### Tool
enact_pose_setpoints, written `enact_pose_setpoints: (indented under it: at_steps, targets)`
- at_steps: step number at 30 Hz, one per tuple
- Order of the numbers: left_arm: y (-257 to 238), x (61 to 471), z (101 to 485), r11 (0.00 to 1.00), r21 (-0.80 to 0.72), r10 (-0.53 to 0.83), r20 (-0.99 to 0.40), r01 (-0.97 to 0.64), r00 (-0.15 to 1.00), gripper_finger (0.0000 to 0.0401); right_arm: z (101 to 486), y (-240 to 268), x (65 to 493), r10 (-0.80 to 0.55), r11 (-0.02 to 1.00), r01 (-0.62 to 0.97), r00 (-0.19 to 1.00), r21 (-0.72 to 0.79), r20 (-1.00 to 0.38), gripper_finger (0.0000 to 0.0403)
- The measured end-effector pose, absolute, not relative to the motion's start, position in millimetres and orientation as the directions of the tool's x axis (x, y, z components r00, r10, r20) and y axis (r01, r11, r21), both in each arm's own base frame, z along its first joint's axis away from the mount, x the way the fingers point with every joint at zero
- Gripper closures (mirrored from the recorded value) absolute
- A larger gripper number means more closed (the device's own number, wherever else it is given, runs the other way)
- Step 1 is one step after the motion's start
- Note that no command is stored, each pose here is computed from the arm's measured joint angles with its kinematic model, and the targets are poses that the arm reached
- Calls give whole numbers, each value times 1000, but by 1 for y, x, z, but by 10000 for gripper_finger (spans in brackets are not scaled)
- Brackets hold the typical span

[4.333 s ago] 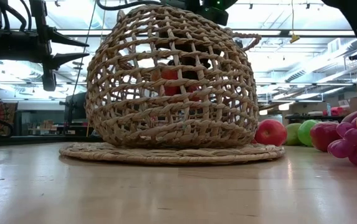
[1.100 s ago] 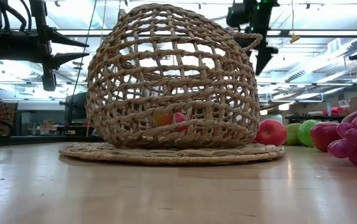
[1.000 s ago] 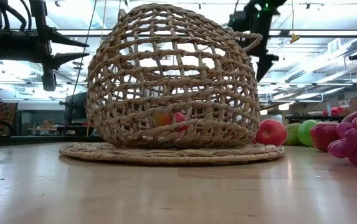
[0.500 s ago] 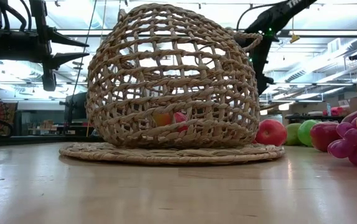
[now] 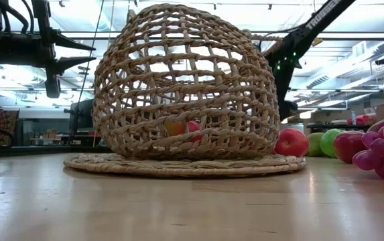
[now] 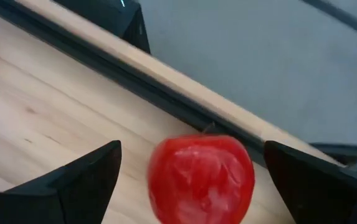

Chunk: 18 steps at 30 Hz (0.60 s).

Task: Build produce basket
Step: Put the red apple into the basket

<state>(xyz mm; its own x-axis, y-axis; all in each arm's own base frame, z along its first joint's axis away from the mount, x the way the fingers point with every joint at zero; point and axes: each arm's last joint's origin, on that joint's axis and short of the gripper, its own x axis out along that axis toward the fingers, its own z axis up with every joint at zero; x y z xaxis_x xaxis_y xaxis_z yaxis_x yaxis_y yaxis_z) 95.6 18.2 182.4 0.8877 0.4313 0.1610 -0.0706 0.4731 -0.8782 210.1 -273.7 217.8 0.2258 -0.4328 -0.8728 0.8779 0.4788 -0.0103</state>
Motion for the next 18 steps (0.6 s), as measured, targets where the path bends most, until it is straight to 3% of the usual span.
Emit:
enact_pose_setpoints:
  at_steps: [18]
  targets:
    - [18,96,182,473,-878,431,161,-70,888,317,188,-272,215,-296,507,862,171,-2,-940,5]
